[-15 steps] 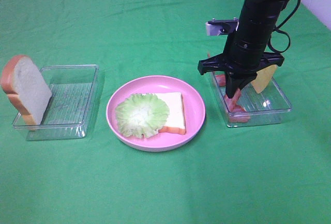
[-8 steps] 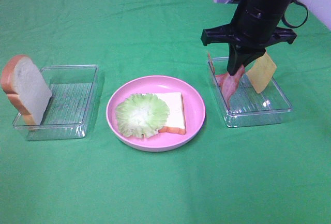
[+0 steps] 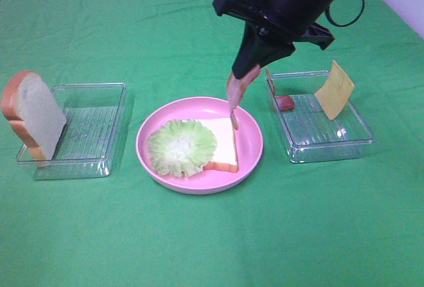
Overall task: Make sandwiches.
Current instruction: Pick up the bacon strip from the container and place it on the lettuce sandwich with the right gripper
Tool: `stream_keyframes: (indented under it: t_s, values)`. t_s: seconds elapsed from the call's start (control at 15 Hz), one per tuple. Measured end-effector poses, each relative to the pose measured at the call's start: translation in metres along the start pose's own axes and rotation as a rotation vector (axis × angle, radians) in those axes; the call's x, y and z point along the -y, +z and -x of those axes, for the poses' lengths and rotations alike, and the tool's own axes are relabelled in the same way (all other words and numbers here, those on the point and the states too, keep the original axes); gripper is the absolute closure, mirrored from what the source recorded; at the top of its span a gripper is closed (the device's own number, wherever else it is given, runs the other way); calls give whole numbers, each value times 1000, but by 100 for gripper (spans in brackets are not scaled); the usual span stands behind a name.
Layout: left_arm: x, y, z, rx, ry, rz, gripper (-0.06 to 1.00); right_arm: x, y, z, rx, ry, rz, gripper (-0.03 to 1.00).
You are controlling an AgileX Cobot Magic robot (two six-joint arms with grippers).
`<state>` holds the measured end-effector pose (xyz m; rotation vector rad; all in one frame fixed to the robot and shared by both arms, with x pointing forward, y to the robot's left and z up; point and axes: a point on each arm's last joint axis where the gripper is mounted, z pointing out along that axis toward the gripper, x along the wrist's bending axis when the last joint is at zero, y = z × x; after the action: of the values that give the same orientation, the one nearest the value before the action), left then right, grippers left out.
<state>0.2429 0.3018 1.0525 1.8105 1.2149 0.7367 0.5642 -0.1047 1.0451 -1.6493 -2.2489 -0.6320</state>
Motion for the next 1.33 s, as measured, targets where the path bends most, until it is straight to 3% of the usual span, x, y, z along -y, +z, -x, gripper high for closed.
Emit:
stream_keyframes:
  t_s: [0.47, 0.67, 0.87, 1.33]
  values:
    - [0, 0, 0, 0, 0, 0, 18, -8, 62, -39, -156, 33, 45, 97]
    - [0, 0, 0, 0, 0, 0, 18, -13, 105, -38, -252, 108, 14, 97]
    - [0, 0, 0, 0, 0, 0, 18, -15, 123, -28, -239, 118, 5, 97]
    - [0, 0, 0, 0, 0, 0, 18, -22, 112, 14, -118, 114, -18, 97]
